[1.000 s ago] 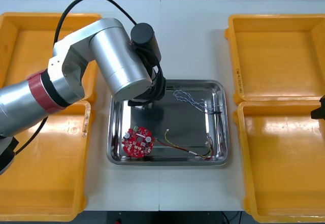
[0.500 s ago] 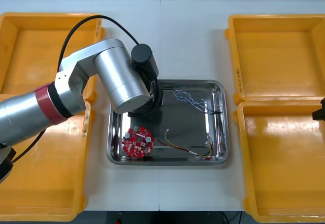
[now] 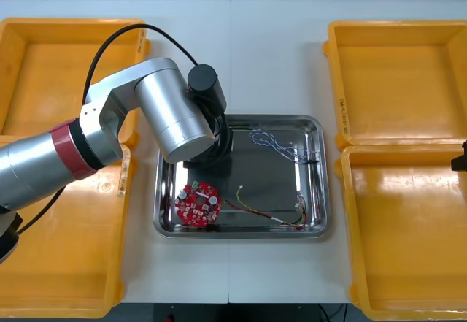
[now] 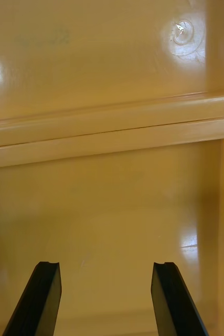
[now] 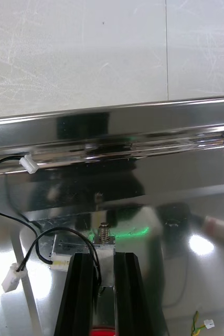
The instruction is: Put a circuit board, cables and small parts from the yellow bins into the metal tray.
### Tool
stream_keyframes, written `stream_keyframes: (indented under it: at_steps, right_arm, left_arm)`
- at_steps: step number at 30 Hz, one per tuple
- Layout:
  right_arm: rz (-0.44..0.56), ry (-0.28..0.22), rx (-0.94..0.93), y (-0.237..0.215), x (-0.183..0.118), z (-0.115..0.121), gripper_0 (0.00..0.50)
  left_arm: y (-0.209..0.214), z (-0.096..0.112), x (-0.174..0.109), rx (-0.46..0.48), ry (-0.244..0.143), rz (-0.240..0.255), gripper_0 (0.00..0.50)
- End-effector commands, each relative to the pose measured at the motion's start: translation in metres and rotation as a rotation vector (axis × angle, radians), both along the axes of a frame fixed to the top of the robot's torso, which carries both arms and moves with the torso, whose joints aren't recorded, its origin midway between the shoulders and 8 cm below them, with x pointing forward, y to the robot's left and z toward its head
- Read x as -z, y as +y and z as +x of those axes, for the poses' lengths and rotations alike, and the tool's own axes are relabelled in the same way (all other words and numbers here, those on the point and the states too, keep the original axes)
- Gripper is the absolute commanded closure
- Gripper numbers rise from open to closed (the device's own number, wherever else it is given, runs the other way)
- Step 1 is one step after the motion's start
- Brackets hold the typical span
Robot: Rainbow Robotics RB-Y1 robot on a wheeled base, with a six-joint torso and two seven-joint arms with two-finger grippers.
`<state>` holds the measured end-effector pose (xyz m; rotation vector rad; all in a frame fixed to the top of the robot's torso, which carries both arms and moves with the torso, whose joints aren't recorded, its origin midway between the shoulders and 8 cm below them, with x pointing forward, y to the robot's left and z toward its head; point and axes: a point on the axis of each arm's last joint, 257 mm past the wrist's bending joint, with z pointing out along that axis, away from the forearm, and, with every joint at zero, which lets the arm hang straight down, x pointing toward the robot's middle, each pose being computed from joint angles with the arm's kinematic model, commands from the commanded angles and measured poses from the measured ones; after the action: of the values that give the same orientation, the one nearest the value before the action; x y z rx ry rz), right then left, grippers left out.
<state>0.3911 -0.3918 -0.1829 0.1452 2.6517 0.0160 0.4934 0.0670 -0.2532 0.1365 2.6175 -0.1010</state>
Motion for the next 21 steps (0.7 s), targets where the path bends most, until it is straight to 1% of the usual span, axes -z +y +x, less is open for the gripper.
stream_keyframes:
  at_steps: [1, 2, 3, 4, 10, 16, 17, 20, 21]
  right_arm:
    - [-0.094, -0.03, -0.062, -0.014, -0.017, 0.0, 0.0]
    - [-0.096, -0.031, -0.065, -0.014, -0.017, 0.0, 0.0]
    - [-0.098, -0.033, -0.069, -0.013, -0.017, 0.0, 0.0]
    - [-0.099, -0.031, -0.072, -0.014, -0.017, 0.0, 0.0]
    - [-0.107, -0.032, -0.089, -0.013, -0.018, 0.0, 0.0]
    - [-0.112, -0.032, -0.098, -0.012, -0.018, 0.0, 0.0]
    - [-0.111, -0.034, -0.099, -0.012, -0.018, 0.0, 0.0]
    - [-0.106, -0.03, -0.095, -0.011, -0.018, 0.0, 0.0]
    - [-0.106, -0.03, -0.095, -0.011, -0.018, 0.0, 0.0]
  left_arm:
    - [-0.001, -0.007, 0.013, -0.001, -0.003, 0.004, 0.057]
    - [0.0, -0.006, 0.013, 0.001, -0.006, 0.007, 0.036]
    - [0.0, -0.006, 0.013, 0.002, -0.007, 0.008, 0.026]
    - [0.0, -0.007, 0.013, 0.002, -0.006, 0.008, 0.004]
    - [-0.001, -0.007, 0.012, 0.004, -0.008, 0.007, 0.0]
    - [-0.002, -0.008, 0.006, 0.016, -0.02, 0.002, 0.0]
    - [-0.003, -0.009, 0.0, 0.025, -0.03, 0.003, 0.0]
    - [0.0, -0.012, -0.012, 0.029, -0.037, 0.009, 0.0]
    - [0.0, -0.012, -0.012, 0.029, -0.037, 0.009, 0.0]
